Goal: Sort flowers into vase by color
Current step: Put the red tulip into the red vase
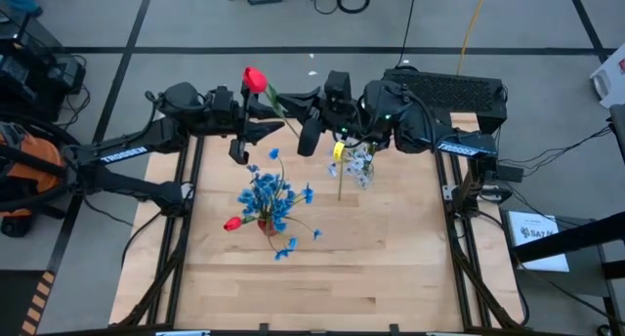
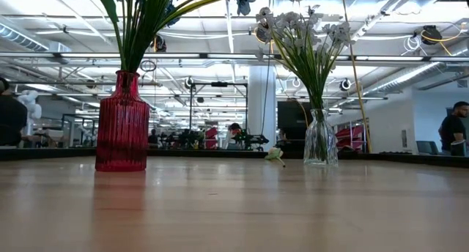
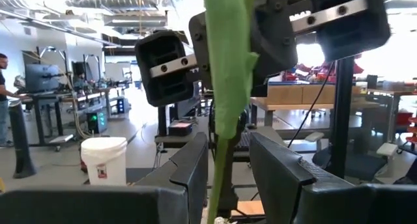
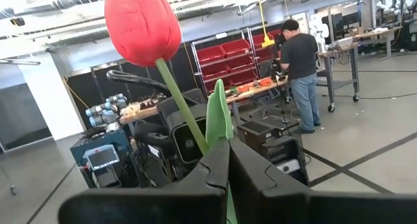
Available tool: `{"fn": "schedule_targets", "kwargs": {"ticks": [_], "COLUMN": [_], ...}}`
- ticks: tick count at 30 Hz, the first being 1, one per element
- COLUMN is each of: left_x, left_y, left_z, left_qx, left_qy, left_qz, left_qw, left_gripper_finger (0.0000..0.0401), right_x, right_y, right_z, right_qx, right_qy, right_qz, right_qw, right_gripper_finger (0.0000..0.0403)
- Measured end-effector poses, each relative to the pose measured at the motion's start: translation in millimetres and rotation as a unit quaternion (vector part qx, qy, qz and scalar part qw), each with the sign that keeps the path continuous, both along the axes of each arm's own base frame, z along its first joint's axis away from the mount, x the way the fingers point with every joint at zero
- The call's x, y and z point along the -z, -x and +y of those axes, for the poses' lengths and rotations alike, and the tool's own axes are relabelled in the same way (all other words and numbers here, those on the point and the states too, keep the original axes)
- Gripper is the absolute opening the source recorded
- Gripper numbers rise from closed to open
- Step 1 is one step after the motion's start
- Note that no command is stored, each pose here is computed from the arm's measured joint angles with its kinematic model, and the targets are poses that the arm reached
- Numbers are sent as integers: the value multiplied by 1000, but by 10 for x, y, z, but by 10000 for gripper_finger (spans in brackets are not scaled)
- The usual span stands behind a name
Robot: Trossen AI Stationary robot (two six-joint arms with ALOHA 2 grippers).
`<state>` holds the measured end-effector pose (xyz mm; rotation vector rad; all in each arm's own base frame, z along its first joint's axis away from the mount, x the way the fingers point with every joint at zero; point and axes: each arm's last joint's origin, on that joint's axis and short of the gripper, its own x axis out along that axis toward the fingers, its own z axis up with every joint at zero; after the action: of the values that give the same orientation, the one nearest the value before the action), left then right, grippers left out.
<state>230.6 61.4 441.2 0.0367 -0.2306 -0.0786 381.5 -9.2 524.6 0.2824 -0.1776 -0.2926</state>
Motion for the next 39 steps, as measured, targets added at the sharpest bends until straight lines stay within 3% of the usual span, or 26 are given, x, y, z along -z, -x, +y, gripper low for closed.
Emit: {"fn": "schedule_targets", "kwargs": {"ticks": [11, 14, 19, 27, 31, 34, 39], "left_x": [22, 31, 40, 33, -70, -180, -326], "left_y": [-27, -30, -30, 2, 257, 556, 1042], "left_z": [8, 10, 13, 23, 90, 131, 22], "left_qx": [0, 0, -1, -5, -38, -77, -118], "left_qy": [2, 3, 5, 4, 0, 1, 5], "left_qz": [5, 9, 14, 17, 9, 12, 13], "left_qw": [1000, 1000, 1000, 1000, 999, 997, 993], "left_gripper_finger": [118, 95, 16, 7, 7, 7, 7], "right_x": [92, 88, 88, 71, -26, -109, -66], "right_y": [-82, -80, -79, -55, 130, 386, 775], "right_z": [-22, -24, -24, -54, -80, -102, -100], "right_qx": [3, 3, 3, 8, 38, 87, 146], "right_qy": [-3, -3, -2, 6, 55, 60, -5], "right_qz": [20, 18, 19, 21, 49, 87, 169], "right_qw": [1000, 1000, 1000, 1000, 997, 991, 975], "right_gripper_finger": [0, 0, 0, 6, 26, 38, 43]}}
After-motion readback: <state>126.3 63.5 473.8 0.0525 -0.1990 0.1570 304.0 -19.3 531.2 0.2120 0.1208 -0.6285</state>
